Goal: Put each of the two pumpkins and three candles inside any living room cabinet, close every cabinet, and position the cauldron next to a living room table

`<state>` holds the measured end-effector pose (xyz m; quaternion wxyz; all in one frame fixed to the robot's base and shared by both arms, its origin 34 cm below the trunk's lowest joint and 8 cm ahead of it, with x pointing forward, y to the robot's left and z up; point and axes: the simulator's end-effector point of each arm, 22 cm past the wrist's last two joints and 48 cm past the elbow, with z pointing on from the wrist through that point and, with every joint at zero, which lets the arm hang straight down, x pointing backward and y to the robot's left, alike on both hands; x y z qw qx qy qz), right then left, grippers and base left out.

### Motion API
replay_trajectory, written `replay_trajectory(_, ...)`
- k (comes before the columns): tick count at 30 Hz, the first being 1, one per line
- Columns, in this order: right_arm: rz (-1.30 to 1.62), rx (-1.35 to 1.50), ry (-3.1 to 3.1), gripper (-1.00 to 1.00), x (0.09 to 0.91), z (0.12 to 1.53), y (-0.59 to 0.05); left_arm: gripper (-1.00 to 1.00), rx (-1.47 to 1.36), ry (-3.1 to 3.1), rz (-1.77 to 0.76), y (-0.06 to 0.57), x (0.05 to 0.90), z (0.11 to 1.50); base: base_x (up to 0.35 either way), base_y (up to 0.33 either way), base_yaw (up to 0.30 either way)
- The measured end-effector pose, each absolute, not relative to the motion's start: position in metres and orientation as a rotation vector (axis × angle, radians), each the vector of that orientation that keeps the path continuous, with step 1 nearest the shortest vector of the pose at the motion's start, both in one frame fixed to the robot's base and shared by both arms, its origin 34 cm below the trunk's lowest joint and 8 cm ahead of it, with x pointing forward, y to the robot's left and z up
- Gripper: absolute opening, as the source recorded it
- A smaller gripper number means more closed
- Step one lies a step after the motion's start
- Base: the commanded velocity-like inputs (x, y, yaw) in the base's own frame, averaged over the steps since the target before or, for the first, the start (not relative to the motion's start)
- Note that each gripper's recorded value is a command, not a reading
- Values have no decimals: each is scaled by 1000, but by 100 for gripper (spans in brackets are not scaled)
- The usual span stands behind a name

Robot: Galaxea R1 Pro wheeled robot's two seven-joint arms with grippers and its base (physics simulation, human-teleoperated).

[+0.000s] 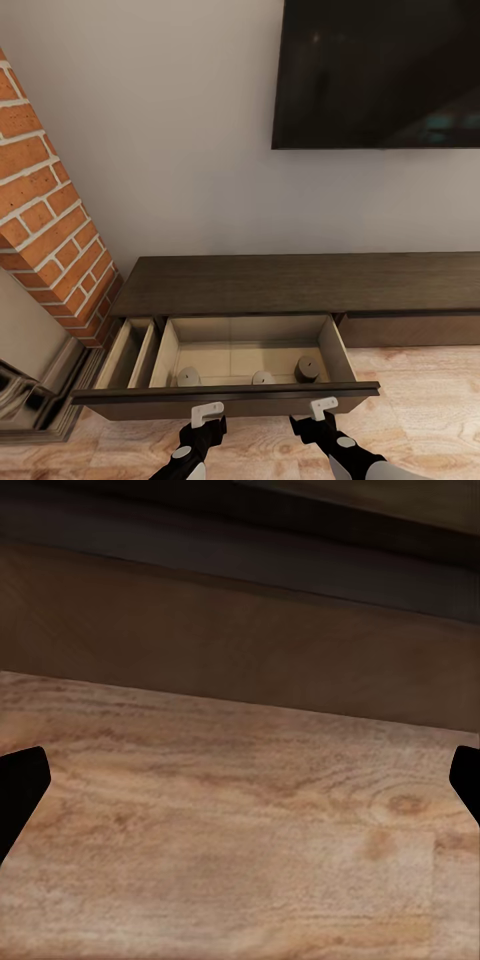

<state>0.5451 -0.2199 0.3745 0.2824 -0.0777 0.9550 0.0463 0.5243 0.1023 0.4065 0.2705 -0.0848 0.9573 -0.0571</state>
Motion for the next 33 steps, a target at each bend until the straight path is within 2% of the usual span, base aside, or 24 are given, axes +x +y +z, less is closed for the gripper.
replay_trajectory(16, 124, -213, 2553, 100, 541, 349, -220, 100, -230, 2579, -153, 103, 520, 380, 0, 0, -2)
replay_trajectory(25, 124, -213, 2553, 100, 538, 330, -220, 100, -231, 2578, -153, 103, 518, 362, 0, 0, -195)
replay_trajectory(33, 124, -213, 2551, 100, 537, 324, -220, 100, -230, 2577, -151, 104, 517, 356, 0, 0, -23)
